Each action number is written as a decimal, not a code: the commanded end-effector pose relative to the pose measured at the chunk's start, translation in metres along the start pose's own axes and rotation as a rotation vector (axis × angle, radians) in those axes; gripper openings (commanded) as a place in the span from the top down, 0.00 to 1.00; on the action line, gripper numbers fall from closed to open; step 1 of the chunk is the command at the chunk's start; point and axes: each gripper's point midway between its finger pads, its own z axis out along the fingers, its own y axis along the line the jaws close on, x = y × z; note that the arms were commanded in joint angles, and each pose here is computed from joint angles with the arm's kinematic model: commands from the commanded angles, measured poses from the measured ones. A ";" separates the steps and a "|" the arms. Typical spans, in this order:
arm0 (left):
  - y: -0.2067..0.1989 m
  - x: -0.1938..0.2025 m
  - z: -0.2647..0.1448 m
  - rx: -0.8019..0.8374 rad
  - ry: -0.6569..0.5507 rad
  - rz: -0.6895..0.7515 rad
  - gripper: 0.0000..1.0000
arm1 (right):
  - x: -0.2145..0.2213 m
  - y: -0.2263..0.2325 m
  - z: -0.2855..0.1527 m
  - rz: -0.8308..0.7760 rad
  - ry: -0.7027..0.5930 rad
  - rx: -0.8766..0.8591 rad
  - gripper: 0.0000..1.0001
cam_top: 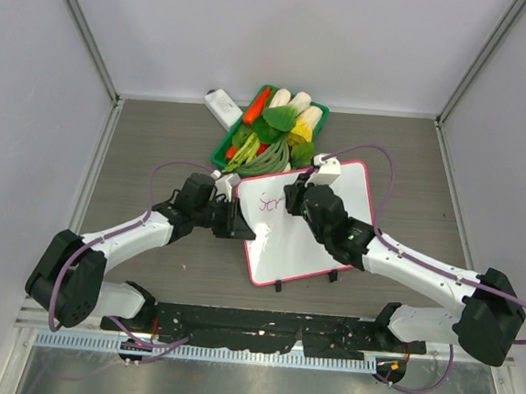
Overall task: Write a sentence on the whiteboard
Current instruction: Write with the whiteboard marker on the whiteboard.
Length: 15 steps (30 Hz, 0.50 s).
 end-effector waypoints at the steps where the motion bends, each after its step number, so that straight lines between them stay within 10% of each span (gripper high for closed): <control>1: 0.032 0.014 0.001 -0.157 0.034 0.047 1.00 | -0.009 -0.006 -0.004 0.011 -0.022 0.024 0.99; 15: 0.032 0.014 0.001 -0.162 0.033 0.051 1.00 | -0.035 -0.005 -0.014 0.028 -0.088 0.025 0.99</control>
